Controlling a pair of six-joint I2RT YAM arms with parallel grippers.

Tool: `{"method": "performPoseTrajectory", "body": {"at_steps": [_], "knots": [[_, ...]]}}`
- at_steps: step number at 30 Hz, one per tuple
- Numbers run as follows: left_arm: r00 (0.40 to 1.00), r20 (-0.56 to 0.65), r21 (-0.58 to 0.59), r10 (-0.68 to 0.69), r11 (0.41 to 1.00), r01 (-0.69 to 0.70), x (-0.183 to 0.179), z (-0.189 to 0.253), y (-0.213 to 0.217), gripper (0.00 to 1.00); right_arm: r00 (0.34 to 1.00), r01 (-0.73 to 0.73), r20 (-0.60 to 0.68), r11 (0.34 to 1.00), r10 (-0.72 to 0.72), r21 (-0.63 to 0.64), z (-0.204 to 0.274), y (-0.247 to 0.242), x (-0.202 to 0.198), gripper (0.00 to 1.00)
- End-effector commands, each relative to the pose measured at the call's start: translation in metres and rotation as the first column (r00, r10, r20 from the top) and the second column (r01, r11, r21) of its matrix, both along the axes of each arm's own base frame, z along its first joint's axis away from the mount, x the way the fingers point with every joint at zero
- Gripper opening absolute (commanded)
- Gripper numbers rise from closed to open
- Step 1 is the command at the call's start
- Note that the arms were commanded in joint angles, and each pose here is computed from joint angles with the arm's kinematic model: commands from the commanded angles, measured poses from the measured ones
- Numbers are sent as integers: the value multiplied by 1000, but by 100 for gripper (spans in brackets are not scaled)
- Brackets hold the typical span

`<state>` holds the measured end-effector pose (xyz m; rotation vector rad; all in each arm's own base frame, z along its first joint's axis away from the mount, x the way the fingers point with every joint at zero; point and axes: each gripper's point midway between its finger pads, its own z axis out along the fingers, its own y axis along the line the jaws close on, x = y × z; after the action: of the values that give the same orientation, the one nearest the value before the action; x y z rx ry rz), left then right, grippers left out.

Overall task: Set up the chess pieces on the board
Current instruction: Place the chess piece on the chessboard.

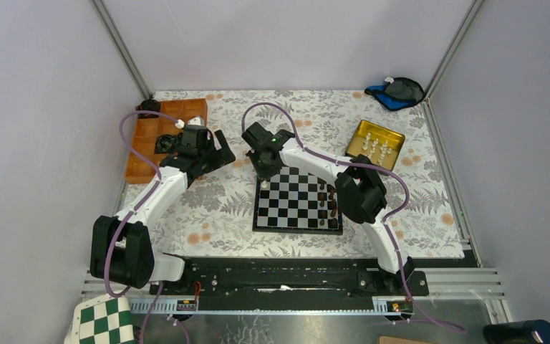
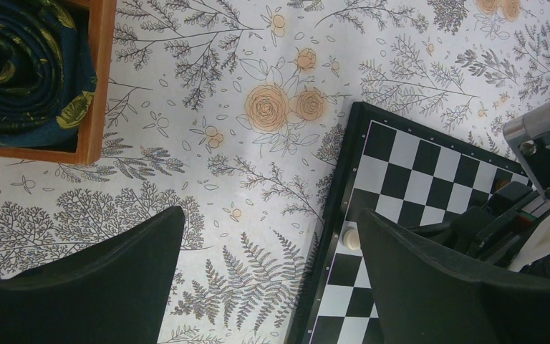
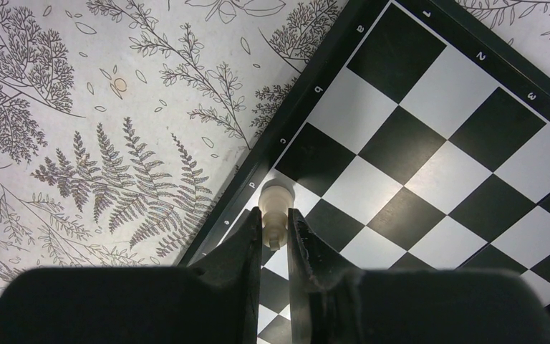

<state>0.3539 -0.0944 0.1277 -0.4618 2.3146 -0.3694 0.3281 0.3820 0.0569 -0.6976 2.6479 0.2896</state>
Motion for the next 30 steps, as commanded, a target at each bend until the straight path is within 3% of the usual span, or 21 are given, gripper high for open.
{"method": "performPoseTrajectory", "body": {"at_steps": [1,18,27,30], "knots": [[999,32,-4,-17,1000,17,8,11,-2,99,999,1,36,1000,-2,7,15,0,11,0],[999,28,-7,-18,1000,18,6,11,-2,99,1000,0,27,1000,0,2,11,-4,5,0],[999,27,-7,-18,1000,19,7,10,-2,99,1000,-2,18,1000,2,1,9,-5,4,24],[999,27,-6,-19,1000,19,7,10,-2,99,1000,-3,21,1000,3,5,10,-4,4,28]]}}
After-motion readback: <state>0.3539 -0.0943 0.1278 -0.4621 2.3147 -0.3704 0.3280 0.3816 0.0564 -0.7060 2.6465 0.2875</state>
